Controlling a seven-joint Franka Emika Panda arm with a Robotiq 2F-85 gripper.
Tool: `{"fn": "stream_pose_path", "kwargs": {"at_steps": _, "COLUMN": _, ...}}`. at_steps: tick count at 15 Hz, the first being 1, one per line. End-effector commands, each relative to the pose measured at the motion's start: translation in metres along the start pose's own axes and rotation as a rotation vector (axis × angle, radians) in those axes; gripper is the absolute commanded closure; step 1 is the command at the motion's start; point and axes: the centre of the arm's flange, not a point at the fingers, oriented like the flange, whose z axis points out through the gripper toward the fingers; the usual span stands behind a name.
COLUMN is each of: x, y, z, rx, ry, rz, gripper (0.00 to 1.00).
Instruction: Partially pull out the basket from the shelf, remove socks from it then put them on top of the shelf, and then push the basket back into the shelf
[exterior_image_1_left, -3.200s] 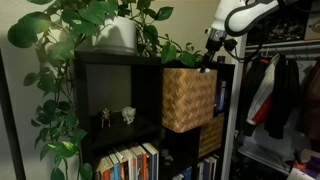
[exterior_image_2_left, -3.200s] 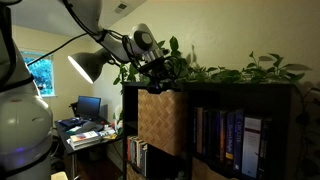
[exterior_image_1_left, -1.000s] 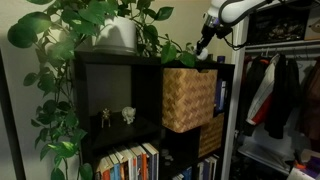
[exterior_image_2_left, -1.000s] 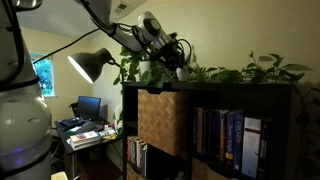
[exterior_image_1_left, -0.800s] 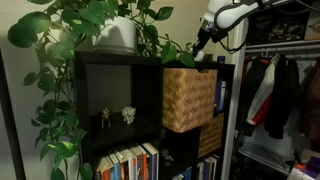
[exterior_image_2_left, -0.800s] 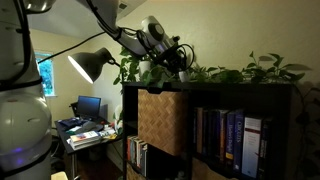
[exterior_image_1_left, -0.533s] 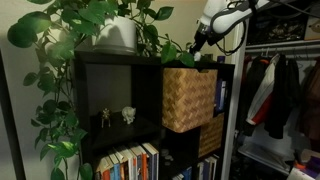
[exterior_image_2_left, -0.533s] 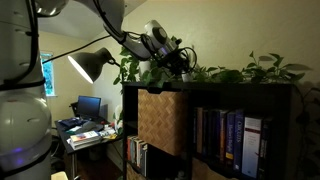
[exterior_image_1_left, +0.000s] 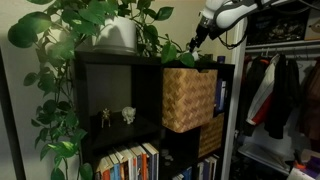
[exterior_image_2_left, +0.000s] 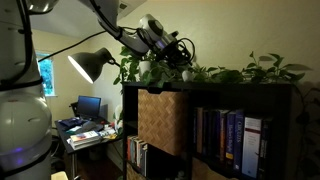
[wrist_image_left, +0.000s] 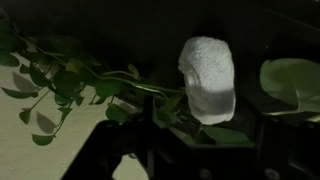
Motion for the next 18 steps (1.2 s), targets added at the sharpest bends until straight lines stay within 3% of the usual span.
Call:
{"fn": "stream_pose_path", "kwargs": {"at_steps": 1, "x": -0.014, "y": 0.004, "z": -0.027, "rx": 0.005, "ry": -0.039, "rz": 0.02, "gripper": 0.0}}
{"fn": "stream_pose_path", "kwargs": {"at_steps": 9, "x": -0.048, "y": -0.02, "z": -0.036, "rx": 0.244, "ry": -0.289, "rz": 0.092, "gripper": 0.0}}
{"fn": "stream_pose_path", "kwargs": {"at_steps": 13, "x": -0.06, "y": -0.027, "z": -0.031, "rx": 0.276, "ry": -0.372, "rz": 0.115, "gripper": 0.0}}
{"fn": "stream_pose_path", "kwargs": {"at_steps": 18, "x": -0.075, "y": -0.042, "z": 0.005, "rx": 0.293, "ry": -0.446, "rz": 0.153, "gripper": 0.0}}
